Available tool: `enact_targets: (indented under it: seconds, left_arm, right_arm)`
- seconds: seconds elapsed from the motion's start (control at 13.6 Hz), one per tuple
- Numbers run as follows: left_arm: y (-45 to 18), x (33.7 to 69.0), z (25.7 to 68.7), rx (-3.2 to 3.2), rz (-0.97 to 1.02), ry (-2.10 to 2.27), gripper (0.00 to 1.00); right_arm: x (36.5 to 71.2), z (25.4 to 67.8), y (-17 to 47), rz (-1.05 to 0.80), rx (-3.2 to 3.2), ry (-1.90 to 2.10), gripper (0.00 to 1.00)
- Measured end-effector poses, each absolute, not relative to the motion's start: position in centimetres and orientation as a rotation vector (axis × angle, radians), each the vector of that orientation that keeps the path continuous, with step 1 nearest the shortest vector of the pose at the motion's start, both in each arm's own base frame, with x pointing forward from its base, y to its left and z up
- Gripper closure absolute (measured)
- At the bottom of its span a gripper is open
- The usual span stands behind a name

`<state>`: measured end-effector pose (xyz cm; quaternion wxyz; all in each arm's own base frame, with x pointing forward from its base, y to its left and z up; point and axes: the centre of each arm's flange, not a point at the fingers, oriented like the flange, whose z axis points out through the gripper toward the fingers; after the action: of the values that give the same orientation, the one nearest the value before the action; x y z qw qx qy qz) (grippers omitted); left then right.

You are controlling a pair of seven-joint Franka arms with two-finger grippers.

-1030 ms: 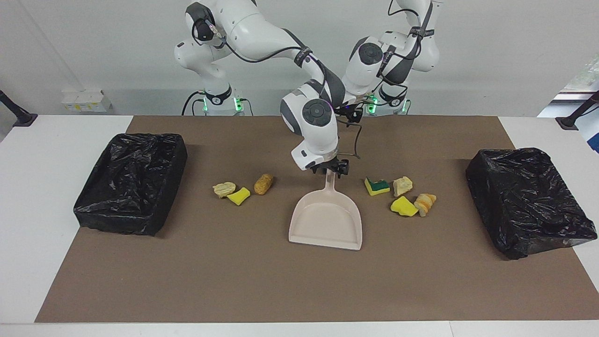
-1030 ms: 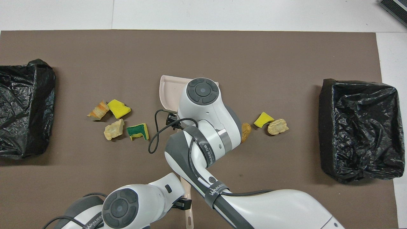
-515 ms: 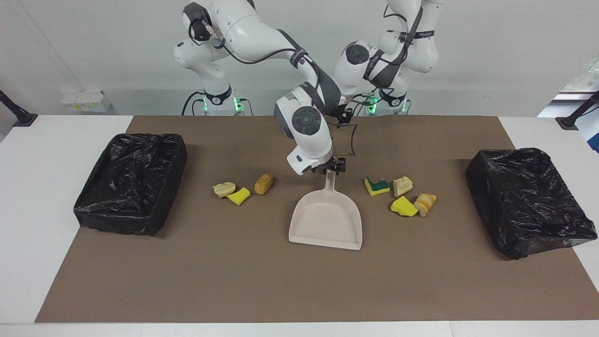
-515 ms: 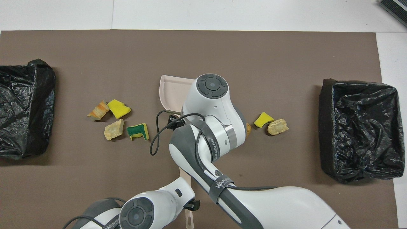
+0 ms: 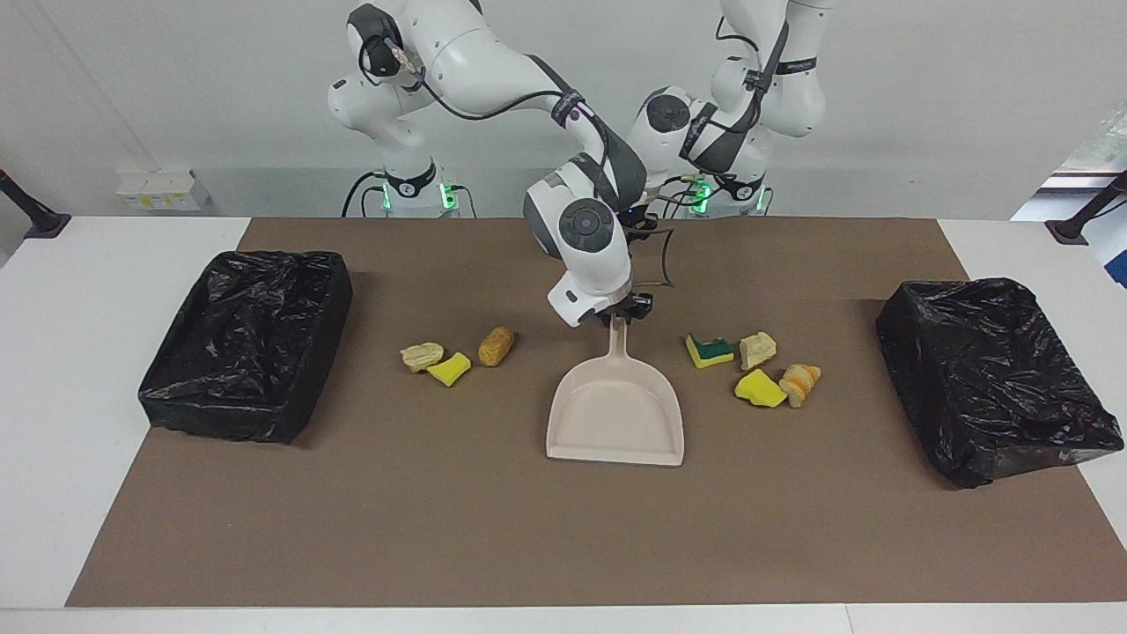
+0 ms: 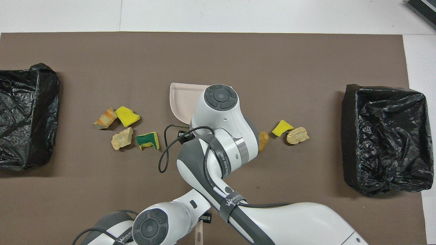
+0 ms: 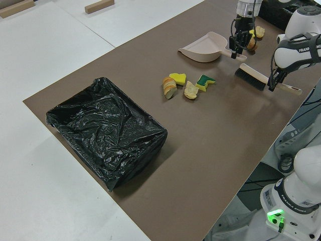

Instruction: Sweep and dump trash in bin

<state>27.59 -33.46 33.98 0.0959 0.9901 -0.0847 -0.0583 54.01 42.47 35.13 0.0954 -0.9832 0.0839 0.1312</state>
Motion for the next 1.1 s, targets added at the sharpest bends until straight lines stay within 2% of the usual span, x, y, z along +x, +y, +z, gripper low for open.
enact_targets:
  seconds: [0.22, 0.29, 0.44, 0.52, 0.66, 0.96, 1.1]
  left_arm:
    - [-33.9, 27.2, 34.0, 2.926, -0.178, -0.258, 0.41]
    - [-33.9, 27.2, 34.0, 2.926, -0.179, -0.257, 0.51]
    - [-33.9, 27.2, 34.0, 2.926, -0.181, -0.255, 0.74]
    - [-33.9, 27.1, 33.9, 2.927, -0.183, -0.255, 0.74]
    - [-33.9, 27.1, 33.9, 2.927, -0.184, -0.256, 0.74]
    - [-33.9, 27.1, 33.9, 2.931, -0.198, -0.259, 0.74]
    - [-33.8, 27.2, 34.1, 2.933, -0.22, -0.258, 0.74]
  right_arm:
    - [53.9, 35.0, 42.4, 0.378, -2.928, 0.204, 0.56]
    - [53.9, 34.9, 42.4, 0.377, -2.931, 0.181, 0.52]
    - [53.8, 34.6, 42.3, 0.38, -2.936, 0.161, 0.54]
    - [53.8, 34.5, 42.3, 0.381, -2.937, 0.153, 0.55]
    - [53.8, 34.5, 42.3, 0.369, -2.943, 0.091, 0.68]
    - [54.3, 35.3, 41.8, 0.322, -2.96, -0.041, 0.68]
    - [55.2, 37.1, 39.9, 0.311, -2.955, -0.078, 0.68]
